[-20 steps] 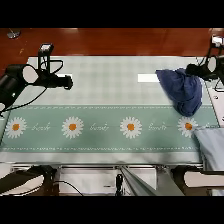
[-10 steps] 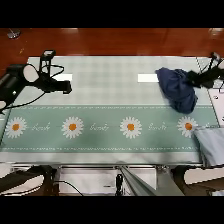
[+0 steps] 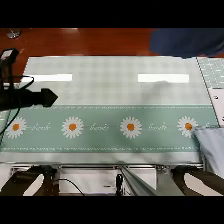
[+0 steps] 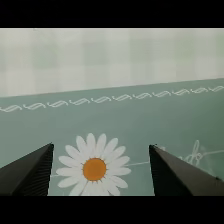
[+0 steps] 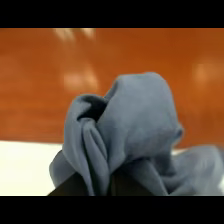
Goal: Fold the shirts.
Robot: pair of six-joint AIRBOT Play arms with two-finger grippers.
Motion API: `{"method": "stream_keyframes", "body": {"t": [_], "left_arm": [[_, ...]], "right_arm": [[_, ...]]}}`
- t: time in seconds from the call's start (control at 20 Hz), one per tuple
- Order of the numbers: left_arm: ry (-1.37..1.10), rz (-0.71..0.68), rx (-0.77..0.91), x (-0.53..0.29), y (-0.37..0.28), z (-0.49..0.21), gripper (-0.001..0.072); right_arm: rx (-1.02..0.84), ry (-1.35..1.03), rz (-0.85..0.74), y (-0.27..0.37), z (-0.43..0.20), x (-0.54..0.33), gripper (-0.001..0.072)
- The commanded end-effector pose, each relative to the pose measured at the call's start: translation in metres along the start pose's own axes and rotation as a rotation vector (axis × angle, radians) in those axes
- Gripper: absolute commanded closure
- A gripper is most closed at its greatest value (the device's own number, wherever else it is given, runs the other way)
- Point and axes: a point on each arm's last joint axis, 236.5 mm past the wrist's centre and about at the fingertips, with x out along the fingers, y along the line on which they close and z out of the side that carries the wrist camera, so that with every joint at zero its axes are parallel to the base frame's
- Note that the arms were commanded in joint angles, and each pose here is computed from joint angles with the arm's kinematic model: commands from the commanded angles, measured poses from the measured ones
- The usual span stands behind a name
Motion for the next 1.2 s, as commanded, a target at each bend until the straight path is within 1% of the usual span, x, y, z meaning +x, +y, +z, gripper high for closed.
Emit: {"method": "stream_keyframes", "body": {"t": [0.0,0.1,0.25,0.5,0.65,0.7,0.75,0.8,0.85,0.95,1.05,1.15], "left_arm": [[-0.069,-0.111,-0.035,-0.025,-0.027,-0.031,0.0006],[-0.089,-0.125,-0.036,-0.029,-0.030,-0.040,0.0005],[-0.076,-0.134,-0.042,-0.026,-0.031,-0.046,0.0005],[-0.067,-0.161,-0.058,-0.024,-0.037,-0.046,0.0005],[-0.042,-0.157,-0.065,-0.017,-0.035,-0.047,0.0005],[-0.031,-0.156,-0.068,-0.014,-0.035,-0.048,0.0006],[-0.017,-0.157,-0.073,-0.010,-0.034,-0.049,0.0005],[-0.003,-0.155,-0.078,-0.007,-0.033,-0.050,0.0005],[0.014,-0.161,-0.087,-0.002,-0.034,-0.051,0.0005],[0.058,-0.224,-0.127,0.003,-0.048,-0.055,0.0005],[0.125,-0.328,-0.189,0.005,-0.071,-0.061,0.0005],[0.182,-0.400,-0.225,0.012,-0.086,-0.064,0.0005]], "right_arm": [[-0.121,-0.079,0.147,0.079,0.019,-0.068,0.0683],[-0.156,0.055,0.224,0.106,-0.016,-0.072,0.0682],[-0.165,0.307,0.335,0.140,-0.097,-0.048,0.0683],[-0.089,0.647,0.456,0.209,-0.283,0.022,0.0682],[-0.025,0.824,0.526,0.263,-0.373,0.047,0.0682],[0.007,0.861,0.543,0.279,-0.395,0.055,0.0655],[0.054,0.890,0.556,0.289,-0.408,0.059,0.0399],[0.081,0.924,0.588,0.295,-0.414,0.060,0.0072],[0.061,0.941,0.624,0.292,-0.409,0.058,0.0087],[0.035,0.935,0.590,0.250,-0.369,0.063,0.0088],[0.024,0.856,0.429,0.163,-0.314,0.071,0.0089],[0.054,0.800,0.172,0.051,-0.283,0.059,0.0091]]}}
